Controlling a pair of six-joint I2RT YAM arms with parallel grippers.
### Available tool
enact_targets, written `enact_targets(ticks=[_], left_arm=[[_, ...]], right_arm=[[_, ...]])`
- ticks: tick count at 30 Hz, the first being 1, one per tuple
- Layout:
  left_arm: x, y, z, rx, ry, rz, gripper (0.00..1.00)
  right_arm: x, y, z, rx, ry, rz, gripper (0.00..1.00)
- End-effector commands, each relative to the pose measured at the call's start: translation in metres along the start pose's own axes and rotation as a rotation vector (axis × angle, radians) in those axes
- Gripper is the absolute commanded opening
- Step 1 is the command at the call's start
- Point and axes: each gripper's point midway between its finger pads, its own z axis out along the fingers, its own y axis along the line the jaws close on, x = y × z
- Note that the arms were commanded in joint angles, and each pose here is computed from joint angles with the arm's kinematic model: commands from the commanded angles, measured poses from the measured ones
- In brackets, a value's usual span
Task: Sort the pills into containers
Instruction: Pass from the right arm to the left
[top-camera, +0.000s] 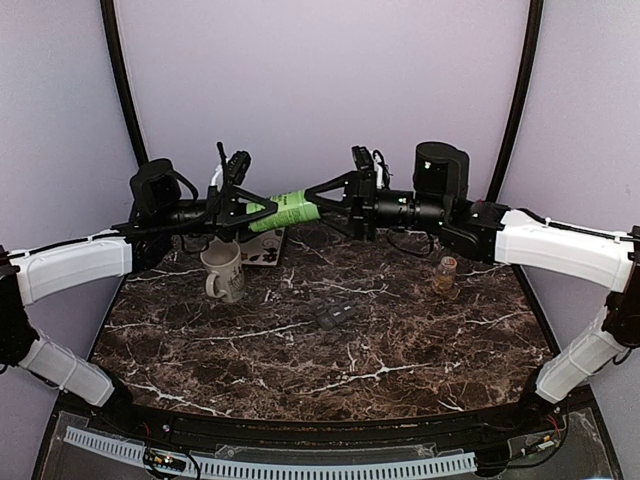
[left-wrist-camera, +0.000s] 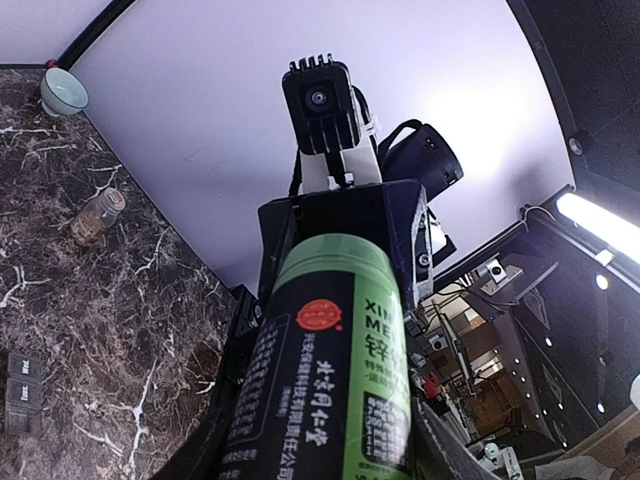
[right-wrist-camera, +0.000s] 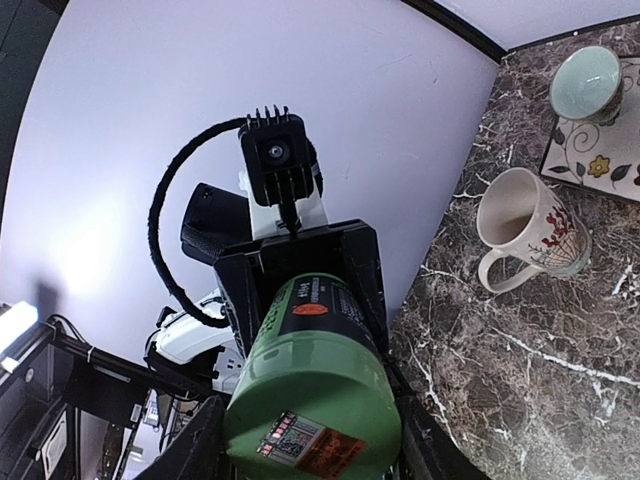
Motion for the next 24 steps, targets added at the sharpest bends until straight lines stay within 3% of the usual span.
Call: enact_targets(ticks=[1,14,24], left_arm=[[0.000,-0.023,-0.001,0.094,0.023,0.056,0.02],[-0.003,-0.040,0.001,0.166,0.065,0.043,0.00],[-0.006,-0.046,0.001,0.186,0.068,0.018,0.00]], right_arm=[[0.010,-0.014,0.001,0.088,0.074,-0.098,0.00],[0.028,-0.055,-0.014,0.269,0.214,-0.484,0.00],[0.022,-0.082,-0.026,0.387,0.204,-0.688,0.00]])
